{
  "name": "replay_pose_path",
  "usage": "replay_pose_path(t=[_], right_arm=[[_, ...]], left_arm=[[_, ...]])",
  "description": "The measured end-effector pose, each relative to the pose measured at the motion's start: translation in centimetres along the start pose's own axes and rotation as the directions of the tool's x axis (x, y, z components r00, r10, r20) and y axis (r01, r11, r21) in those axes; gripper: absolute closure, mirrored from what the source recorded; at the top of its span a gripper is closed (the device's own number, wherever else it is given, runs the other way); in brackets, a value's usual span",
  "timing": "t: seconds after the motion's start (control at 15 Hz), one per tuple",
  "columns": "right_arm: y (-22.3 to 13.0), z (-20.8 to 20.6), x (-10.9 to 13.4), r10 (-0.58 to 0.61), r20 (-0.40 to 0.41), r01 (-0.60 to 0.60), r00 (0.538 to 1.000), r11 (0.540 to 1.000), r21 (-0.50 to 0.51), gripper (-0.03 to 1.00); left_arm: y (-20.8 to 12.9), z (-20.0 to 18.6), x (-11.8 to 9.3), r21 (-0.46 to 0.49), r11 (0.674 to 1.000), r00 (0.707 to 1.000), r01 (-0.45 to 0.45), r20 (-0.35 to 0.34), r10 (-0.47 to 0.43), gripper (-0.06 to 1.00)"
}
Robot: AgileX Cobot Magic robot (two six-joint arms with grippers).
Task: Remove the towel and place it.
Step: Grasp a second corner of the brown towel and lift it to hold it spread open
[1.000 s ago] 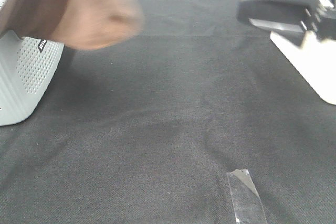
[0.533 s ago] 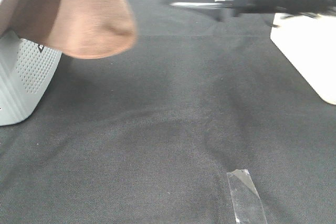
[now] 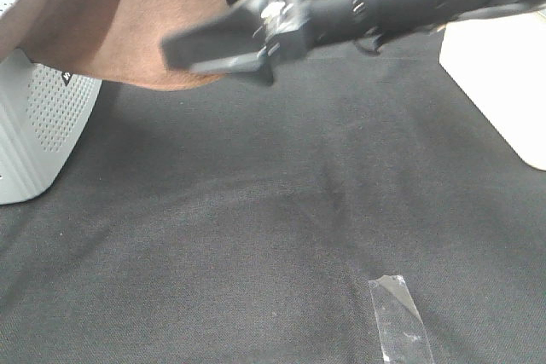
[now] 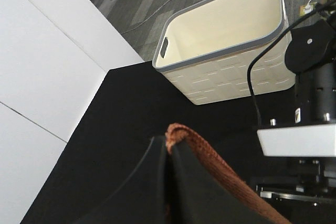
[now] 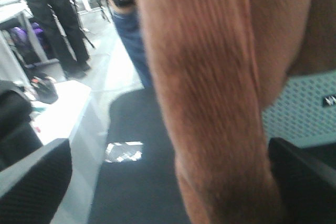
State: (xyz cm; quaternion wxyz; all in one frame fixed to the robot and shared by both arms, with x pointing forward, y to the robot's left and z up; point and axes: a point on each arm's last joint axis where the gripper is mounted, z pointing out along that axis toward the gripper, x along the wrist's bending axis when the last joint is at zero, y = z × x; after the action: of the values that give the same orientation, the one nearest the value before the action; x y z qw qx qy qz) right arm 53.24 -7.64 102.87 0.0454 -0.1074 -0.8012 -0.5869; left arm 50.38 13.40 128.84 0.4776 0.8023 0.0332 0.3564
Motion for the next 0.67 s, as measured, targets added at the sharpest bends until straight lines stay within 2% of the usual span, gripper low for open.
replay_pose_path(t=[0.2,0.67], right_arm=[[-0.58,0.15,-0.49,-0.005,0.029,0.004,1.000,0.999,0.034,0.09],[-0.37,0.14,-0.76,0.017,0.058,-0.018,0.998,1.000,0.009,0.74]], left_arm=[[0.23,0.00,0.22,-0.026,1.000,1.000,0.011,-0.024,-0.011,0.94],[-0.11,0.34,0.12,-0.005,1.000,1.000,0.007,-0.006,-0.007,0.94]])
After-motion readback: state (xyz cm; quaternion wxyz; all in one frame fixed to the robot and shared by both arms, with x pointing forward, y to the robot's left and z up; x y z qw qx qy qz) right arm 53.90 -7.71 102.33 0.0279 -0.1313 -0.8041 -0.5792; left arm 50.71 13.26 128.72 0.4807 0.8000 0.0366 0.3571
